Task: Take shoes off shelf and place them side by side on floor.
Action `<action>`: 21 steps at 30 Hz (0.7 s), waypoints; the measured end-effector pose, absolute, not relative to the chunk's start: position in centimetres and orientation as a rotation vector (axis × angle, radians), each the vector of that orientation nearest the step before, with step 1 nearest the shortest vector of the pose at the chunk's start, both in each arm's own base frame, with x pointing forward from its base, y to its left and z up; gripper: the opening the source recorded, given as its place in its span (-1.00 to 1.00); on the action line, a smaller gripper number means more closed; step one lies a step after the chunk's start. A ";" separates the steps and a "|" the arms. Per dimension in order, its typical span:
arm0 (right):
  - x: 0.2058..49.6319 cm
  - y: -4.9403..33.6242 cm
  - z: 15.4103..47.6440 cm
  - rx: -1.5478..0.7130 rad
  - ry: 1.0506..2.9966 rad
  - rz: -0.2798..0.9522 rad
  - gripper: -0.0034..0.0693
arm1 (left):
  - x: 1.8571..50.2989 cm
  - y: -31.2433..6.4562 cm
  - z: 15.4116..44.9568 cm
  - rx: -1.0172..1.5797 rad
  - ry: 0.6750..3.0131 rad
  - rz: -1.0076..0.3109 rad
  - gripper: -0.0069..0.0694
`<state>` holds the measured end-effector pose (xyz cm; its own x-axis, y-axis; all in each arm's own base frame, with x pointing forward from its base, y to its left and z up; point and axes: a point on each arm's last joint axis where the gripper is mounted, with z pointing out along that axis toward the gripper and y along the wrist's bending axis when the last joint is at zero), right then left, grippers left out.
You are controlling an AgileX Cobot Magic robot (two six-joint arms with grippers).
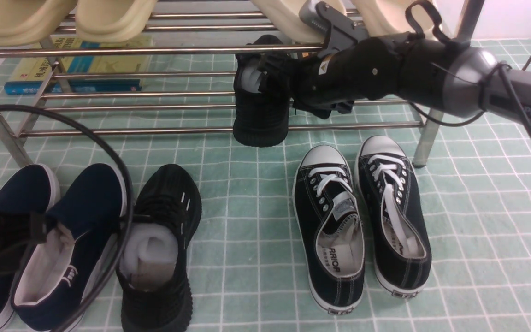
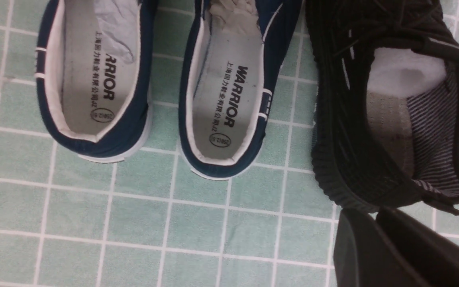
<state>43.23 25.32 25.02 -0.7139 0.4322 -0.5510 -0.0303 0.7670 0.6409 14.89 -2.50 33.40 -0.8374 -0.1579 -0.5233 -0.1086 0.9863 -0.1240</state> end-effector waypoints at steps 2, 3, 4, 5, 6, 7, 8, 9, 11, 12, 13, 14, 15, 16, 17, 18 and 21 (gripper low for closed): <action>43.3 25.3 24.9 0.290 2.241 0.818 0.39 | 14.9 -2.5 33.4 -0.186 2.571 -0.116 -0.60; 43.3 25.3 24.8 0.284 2.242 0.812 0.30 | 14.9 -2.4 33.4 -0.185 2.570 -0.111 -0.60; 43.3 25.3 24.8 0.282 2.242 0.811 0.25 | 14.9 -2.4 33.4 -0.185 2.570 -0.110 -0.60; 43.3 25.3 24.8 0.277 2.245 0.805 0.04 | 14.9 -2.4 33.4 -0.184 2.570 -0.109 -0.59; 43.3 25.3 24.8 0.275 2.247 0.802 -0.15 | 14.9 -2.4 33.4 -0.184 2.570 -0.109 -0.59; 43.2 25.3 24.9 0.264 2.248 0.797 -0.40 | 14.9 -2.4 33.4 -0.184 2.570 -0.109 -0.59; 43.2 25.2 24.9 0.253 2.251 0.791 -0.57 | 14.9 -2.4 33.4 -0.184 2.570 -0.108 -0.58; 43.2 25.2 25.0 0.251 2.252 0.791 -0.61 | 14.9 -2.4 33.4 -0.184 2.570 -0.107 -0.58; 42.7 25.1 25.8 0.215 2.266 0.774 -0.87 | 14.9 -2.4 33.4 -0.184 2.570 -0.107 -0.57; 42.5 25.0 26.1 0.201 2.276 0.766 -0.89 | 14.9 -2.4 33.4 -0.184 2.569 -0.106 -0.57; 42.1 24.8 26.6 0.186 2.300 0.754 -0.89 | 14.9 -2.4 33.4 -0.183 2.569 -0.103 -0.57; 41.5 24.5 27.4 0.164 2.334 0.738 -0.89 | 14.9 -2.3 33.4 -0.181 2.567 -0.093 -0.56; 41.1 24.4 28.0 0.154 2.341 0.735 -0.89 | 14.9 -2.3 33.4 -0.180 2.566 -0.087 -0.56; 41.0 24.3 28.1 0.147 2.352 0.729 -0.89 | 14.9 -2.3 33.4 -0.179 2.566 -0.086 -0.56; 40.1 23.9 29.4 0.121 2.379 0.718 -0.89 | 14.9 -2.2 33.4 -0.176 2.565 -0.071 -0.55; 39.5 23.7 30.1 0.105 2.394 0.712 -0.89 | 15.0 -2.2 33.4 -0.175 2.563 -0.064 -0.55; 37.9 23.0 32.3 0.066 2.434 0.704 -0.89 | 15.0 -2.1 33.4 -0.173 2.562 -0.056 -0.54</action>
